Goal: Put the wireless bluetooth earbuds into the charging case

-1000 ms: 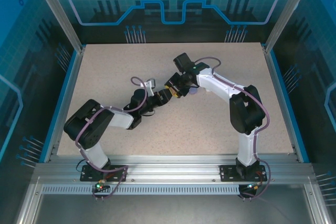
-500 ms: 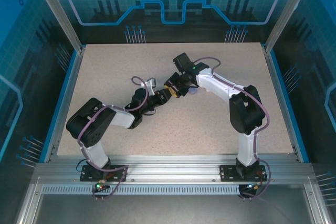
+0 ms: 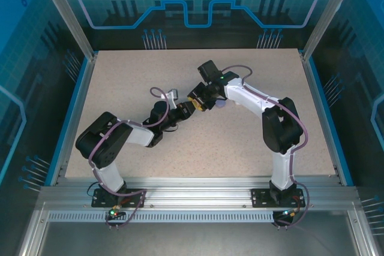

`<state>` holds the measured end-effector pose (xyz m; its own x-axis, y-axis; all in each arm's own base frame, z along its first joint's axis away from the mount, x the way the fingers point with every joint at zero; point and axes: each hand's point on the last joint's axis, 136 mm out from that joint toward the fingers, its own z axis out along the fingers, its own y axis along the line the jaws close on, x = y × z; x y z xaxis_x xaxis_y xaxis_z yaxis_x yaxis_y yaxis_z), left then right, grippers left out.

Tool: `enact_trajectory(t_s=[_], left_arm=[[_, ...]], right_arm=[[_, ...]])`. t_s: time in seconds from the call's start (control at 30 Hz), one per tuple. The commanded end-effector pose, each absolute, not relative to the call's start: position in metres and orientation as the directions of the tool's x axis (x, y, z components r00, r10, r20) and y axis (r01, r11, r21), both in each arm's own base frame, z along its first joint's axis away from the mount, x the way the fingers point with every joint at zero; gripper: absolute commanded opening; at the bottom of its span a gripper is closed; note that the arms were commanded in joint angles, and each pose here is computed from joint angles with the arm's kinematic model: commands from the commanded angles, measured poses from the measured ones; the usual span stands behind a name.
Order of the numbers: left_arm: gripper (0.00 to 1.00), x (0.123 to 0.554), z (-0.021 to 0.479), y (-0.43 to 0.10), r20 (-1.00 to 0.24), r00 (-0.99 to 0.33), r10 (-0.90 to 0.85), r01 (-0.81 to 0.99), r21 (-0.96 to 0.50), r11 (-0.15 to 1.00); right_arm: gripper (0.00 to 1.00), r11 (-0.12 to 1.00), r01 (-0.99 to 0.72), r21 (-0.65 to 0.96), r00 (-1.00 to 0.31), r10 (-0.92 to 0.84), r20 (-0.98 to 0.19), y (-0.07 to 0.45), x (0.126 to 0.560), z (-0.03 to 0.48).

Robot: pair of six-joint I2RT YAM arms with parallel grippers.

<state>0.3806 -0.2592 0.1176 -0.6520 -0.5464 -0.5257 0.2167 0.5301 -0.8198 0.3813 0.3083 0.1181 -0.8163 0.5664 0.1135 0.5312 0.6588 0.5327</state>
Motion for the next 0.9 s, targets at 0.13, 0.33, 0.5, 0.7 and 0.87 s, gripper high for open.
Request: enact_trajectory(t_s=[0.13,0.33,0.5,0.7,0.87], left_arm=[[0.00,0.383,0.134,-0.266,-0.541,-0.638,-0.548,0.259,-0.821,0.509],[0.00,0.374,0.142,-0.266,-0.550,-0.656,-0.517,0.275,-0.812,0.515],[0.00,0.362,0.161,-0.275,-0.593,-0.700,-0.399,0.346,-0.769,0.537],[0.00,0.341,0.187,-0.280,-0.653,-0.719,-0.238,0.472,-0.710,0.523],[0.00,0.331,0.206,-0.272,-0.655,-0.735,-0.178,0.521,-0.712,0.471]], right_arm=[[0.66,0.598,0.485,0.638,-0.805,0.590,0.058,0.302,0.404,0.168],[0.73,0.595,0.412,0.690,-0.795,0.605,-0.047,0.264,0.430,0.200],[0.74,0.669,0.067,0.740,-0.888,0.378,-0.261,0.250,0.428,0.220],[0.74,0.638,-0.389,0.664,-0.831,0.067,-0.552,0.246,0.384,0.235],[0.73,0.553,-0.479,0.682,-0.800,0.045,-0.599,0.235,0.354,0.224]])
